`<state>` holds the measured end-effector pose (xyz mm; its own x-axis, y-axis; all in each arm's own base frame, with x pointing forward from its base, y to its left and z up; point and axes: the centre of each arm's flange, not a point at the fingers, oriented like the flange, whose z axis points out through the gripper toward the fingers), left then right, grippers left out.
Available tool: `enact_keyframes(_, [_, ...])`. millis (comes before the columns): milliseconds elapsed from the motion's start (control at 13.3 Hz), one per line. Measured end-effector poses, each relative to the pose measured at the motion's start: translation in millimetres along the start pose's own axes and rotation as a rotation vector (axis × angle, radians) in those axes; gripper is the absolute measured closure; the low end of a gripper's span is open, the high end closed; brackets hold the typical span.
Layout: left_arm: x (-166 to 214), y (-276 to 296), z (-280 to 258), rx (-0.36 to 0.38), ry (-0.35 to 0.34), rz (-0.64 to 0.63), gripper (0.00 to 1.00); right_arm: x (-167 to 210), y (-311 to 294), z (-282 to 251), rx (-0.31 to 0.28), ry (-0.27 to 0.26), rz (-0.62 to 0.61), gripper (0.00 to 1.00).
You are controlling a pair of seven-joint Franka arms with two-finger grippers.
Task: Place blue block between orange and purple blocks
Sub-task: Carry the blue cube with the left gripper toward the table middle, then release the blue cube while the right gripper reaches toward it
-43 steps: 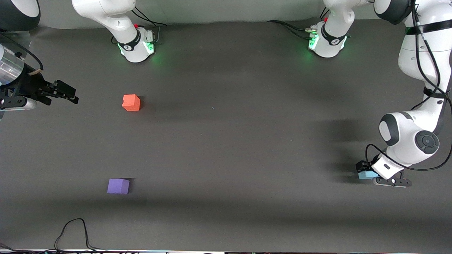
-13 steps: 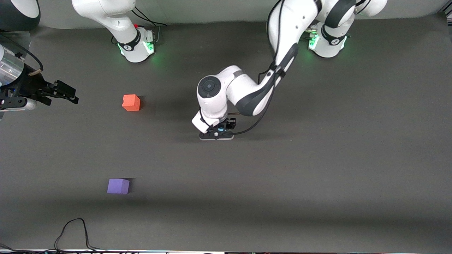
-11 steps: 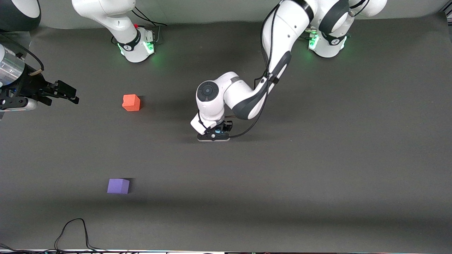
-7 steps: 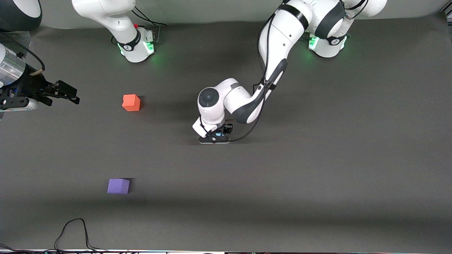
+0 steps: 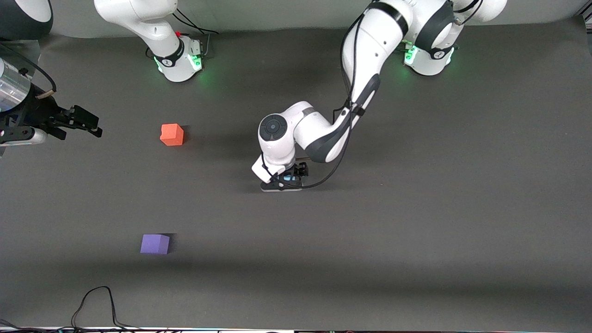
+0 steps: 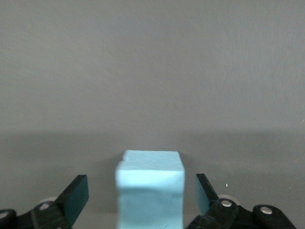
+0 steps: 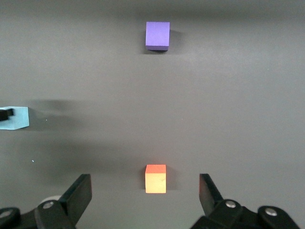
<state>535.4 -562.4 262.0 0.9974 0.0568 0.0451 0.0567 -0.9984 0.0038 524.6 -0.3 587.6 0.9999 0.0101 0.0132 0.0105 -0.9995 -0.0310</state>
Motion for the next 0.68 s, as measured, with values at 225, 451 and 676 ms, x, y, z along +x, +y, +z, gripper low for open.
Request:
enact_keyframes(225, [74.0, -81.4, -93.1, -0.053, -0.058, -0.050, 0.00, -1.2, 5.3, -3.8, 0.000, -0.005, -0.125, 0.00])
enact_keyframes(451, [148.8, -215.0, -145.8, -0.084, -0.104, -0.039, 0.00, 5.8, -12.6, 12.9, 0.002, -0.039, -0.202, 0.00])
enact_keyframes(676, [189.5, -356.8, -159.5, -0.079, -0.162, 0.007, 0.00, 12.8, -104.2, 40.5, 0.008, -0.082, -0.196, 0.00])
